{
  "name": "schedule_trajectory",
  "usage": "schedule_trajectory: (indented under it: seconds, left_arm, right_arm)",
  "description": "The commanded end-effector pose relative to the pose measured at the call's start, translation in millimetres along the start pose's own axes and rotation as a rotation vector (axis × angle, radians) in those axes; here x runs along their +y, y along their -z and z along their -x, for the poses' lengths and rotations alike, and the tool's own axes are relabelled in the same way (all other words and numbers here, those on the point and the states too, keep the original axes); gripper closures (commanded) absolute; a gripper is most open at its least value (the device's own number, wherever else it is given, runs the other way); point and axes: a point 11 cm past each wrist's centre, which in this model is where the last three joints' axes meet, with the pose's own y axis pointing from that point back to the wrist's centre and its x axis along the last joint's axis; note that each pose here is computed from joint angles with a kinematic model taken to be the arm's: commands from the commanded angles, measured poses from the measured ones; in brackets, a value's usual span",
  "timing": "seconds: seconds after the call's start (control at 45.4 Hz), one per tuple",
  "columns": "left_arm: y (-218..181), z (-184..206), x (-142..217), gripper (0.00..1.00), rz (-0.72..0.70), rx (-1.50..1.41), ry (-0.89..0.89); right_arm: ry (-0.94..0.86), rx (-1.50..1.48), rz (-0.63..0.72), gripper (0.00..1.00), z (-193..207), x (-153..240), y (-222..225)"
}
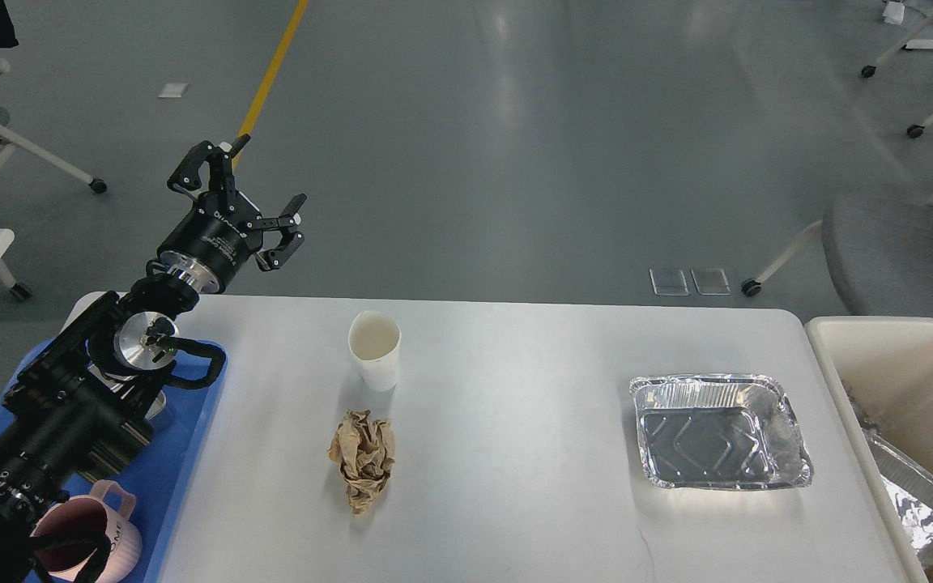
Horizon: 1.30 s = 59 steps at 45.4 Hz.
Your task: Tidy desktop
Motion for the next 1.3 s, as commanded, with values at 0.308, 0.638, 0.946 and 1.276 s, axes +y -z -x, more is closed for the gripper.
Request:
schedule_trajectory:
  seconds: [0.308, 0.638, 0.946, 1.276]
  left_arm:
    - [6.8, -3.9, 4.7, 0.02, -0.017, -0.003, -0.004]
    - [12.7, -7.6, 8.6, 0.02, -0.038, -0.014, -0.011]
    - [13.5, -14.0, 13.6, 0.02, -0.042, -0.017, -0.026]
    - [15.7, -12.5, 12.7, 0.02, -0.044, -0.012, -0.025]
  right_arm:
    - [0.112, 0.164, 0.004, 0.0, 36.3, -1.0, 9.3]
    - [0.146, 0.182, 0.007, 0.0, 60.0, -46.8, -26.2]
    - [0.163, 0.11, -0.044, 0.0, 72.4, -66.4, -27.7]
    - [0.202, -0.2, -0.198, 0.01, 53.9, -32.4, 25.0]
